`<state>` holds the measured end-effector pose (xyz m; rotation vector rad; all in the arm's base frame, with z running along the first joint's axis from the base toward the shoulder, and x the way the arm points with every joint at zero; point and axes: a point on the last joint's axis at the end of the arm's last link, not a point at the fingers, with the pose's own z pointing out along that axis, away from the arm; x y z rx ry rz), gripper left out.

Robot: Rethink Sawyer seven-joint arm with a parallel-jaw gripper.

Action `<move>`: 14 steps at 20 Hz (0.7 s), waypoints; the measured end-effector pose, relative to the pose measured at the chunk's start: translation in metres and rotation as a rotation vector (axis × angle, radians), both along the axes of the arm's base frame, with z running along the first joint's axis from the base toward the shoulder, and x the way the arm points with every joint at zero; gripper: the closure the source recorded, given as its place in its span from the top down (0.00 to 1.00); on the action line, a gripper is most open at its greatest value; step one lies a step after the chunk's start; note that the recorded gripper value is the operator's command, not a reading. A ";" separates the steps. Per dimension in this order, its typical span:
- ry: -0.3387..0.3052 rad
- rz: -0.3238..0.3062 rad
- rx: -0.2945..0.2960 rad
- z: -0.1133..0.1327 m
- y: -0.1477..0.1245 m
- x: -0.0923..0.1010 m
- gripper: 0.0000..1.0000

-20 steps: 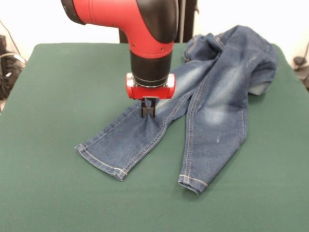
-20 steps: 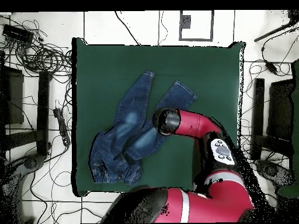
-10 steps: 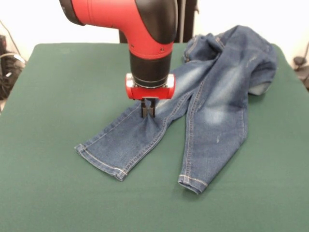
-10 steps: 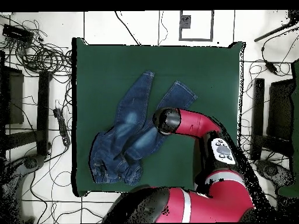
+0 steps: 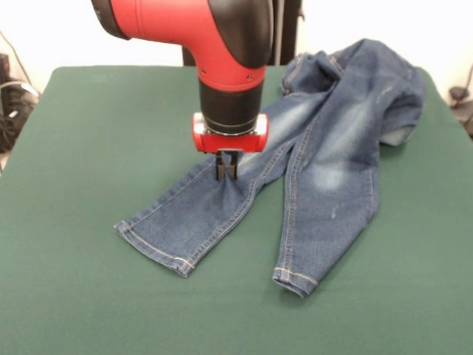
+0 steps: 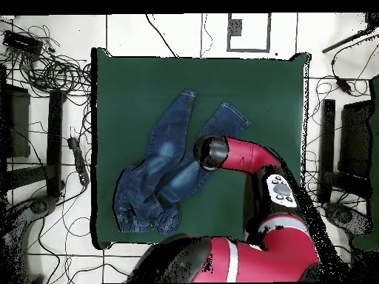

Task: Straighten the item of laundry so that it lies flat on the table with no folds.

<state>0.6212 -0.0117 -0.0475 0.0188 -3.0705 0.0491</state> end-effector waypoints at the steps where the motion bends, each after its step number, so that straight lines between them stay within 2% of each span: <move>1: 0.000 0.002 -0.003 0.000 0.000 0.000 0.00; 14: 0.013 0.030 -0.035 -0.001 0.005 0.003 0.00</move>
